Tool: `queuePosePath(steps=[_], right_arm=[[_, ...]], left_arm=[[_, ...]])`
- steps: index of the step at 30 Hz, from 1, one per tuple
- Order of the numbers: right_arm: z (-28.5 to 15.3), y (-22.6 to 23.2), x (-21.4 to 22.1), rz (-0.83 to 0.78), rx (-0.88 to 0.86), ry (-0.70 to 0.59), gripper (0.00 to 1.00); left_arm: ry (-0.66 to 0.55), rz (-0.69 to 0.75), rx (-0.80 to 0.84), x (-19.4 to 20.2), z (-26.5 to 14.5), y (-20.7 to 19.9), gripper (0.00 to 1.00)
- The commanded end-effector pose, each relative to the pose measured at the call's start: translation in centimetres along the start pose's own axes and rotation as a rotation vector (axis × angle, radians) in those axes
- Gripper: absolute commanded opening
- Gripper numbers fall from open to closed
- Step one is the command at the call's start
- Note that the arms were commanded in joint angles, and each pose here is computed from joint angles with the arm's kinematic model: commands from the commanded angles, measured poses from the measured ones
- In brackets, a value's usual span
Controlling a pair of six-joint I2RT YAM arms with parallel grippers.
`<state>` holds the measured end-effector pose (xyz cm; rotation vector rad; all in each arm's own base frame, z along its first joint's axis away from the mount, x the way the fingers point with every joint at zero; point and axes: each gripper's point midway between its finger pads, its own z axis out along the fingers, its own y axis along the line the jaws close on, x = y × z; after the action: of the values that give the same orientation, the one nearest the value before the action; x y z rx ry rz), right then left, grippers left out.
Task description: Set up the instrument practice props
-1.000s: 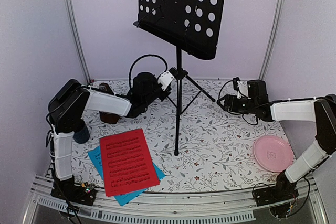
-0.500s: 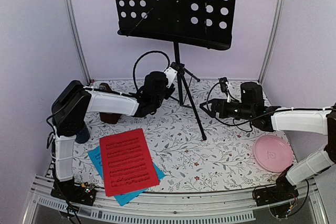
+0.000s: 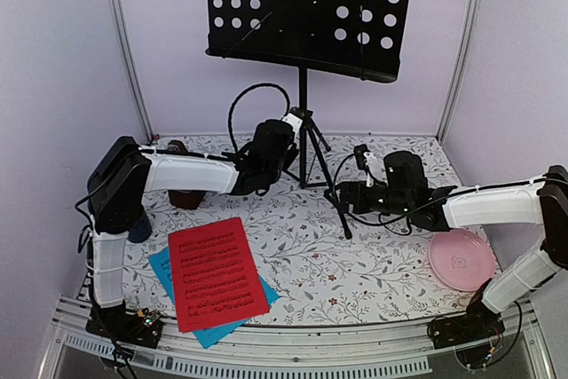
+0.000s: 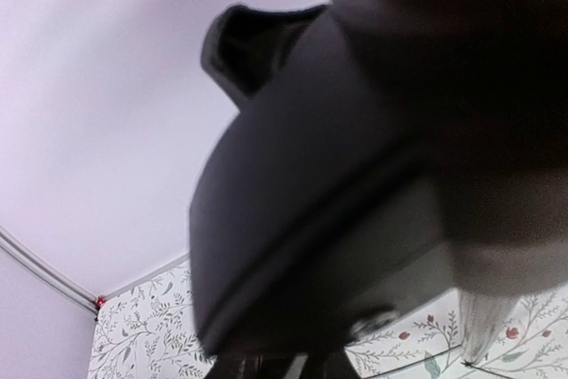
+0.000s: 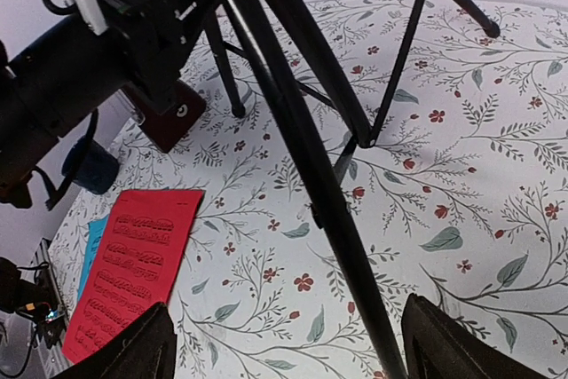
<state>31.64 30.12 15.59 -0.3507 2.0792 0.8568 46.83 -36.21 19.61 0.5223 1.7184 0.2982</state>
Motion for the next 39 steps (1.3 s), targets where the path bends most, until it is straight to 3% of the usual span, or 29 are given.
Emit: queuePosePath(steps=[1, 4, 10, 16, 25, 34, 39], right_arm=[[1.0, -0.9, -1.9, -0.035, 0.072, -0.042, 0.88], [1.9, -0.8, -2.5, -0.064, 0.080, -0.041, 0.85], [3.2, -0.9, -2.5, -0.094, 0.083, -0.021, 0.80], [3.9, -1.5, -1.9, -0.110, 0.097, -0.001, 0.76], [3.9, -3.1, -1.5, -0.103, 0.126, 0.015, 0.65], [3.0, -5.5, -1.6, -0.072, 0.158, 0.021, 0.60], [2.1, -7.1, -1.9, -0.067, 0.192, 0.017, 0.59]], left_arm=[[0.149, -0.100, 0.118, 4.1, -2.1, -3.8, 0.09], [0.159, -0.109, 0.206, 3.8, -3.1, -4.4, 0.20], [0.109, -0.153, 0.468, 2.5, -6.1, -4.3, 0.52], [0.069, -0.197, 0.660, 4.0, -6.6, -1.9, 0.64], [0.010, -0.155, 0.761, 4.9, -4.3, -0.1, 0.64], [-0.002, -0.177, 0.989, 5.4, -5.4, -3.1, 0.52], [-0.016, -0.213, 1.010, 5.0, -7.4, -3.8, 0.44]])
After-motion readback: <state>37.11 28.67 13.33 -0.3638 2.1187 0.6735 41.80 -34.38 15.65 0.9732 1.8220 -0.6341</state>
